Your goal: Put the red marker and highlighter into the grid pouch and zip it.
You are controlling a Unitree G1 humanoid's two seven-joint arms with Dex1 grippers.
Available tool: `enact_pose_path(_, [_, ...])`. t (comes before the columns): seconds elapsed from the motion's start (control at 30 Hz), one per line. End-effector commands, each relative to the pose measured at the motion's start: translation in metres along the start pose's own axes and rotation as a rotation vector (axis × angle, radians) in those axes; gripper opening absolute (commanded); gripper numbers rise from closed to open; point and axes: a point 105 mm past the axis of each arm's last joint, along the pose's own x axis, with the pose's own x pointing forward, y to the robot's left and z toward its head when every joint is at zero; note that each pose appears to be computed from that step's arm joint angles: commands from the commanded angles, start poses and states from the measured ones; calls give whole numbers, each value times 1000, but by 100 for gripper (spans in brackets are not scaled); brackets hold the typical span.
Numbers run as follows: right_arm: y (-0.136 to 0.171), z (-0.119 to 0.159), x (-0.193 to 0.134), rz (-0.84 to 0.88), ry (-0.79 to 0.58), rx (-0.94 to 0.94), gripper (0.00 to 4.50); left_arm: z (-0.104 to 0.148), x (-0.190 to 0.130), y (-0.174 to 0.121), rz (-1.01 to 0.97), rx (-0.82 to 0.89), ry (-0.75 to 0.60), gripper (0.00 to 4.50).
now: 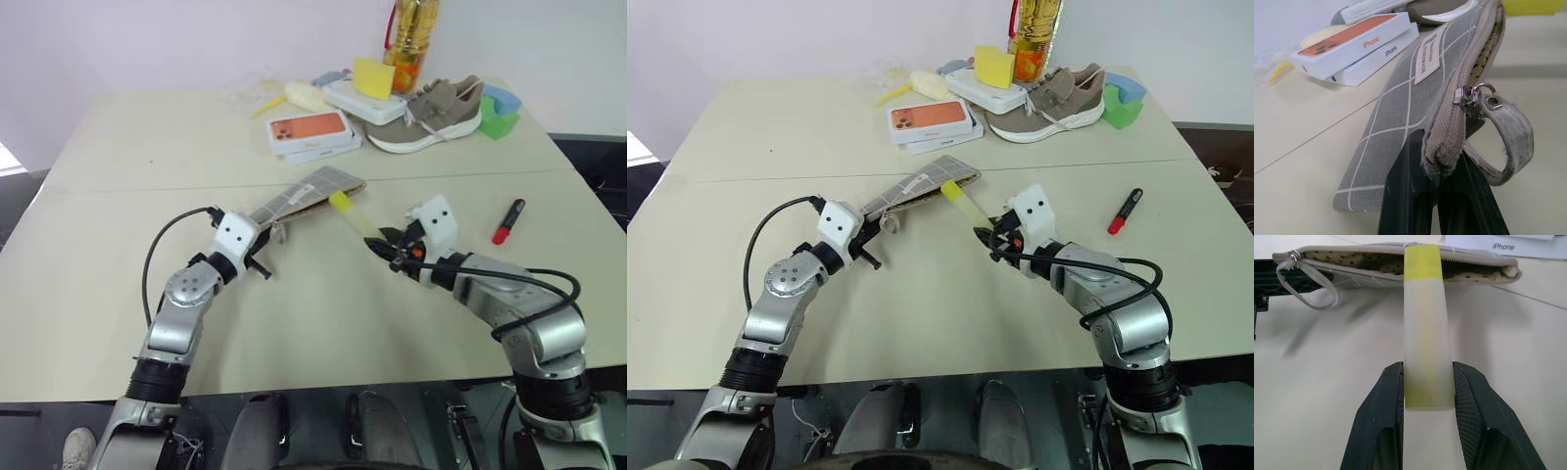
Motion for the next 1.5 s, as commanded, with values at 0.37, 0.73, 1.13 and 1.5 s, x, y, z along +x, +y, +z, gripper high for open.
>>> enact_pose_path(0.37, [-1,10,-3,10,19,-96,83,21,-9,-19,-133,105,-99,0])
enact_pose_path(0.73, [31,10,-21,220,174,-408,83,21,-26,-44,-407,260,-127,0])
enact_pose_path(1.13, [18,42,-50,200,-56,-287,412,8,-21,-30,-301,241,-58,0])
enact_pose_path(1.5, [-161,-26,-104,-800,90,133,432,-1,-11,-25,-205,214,-9,0])
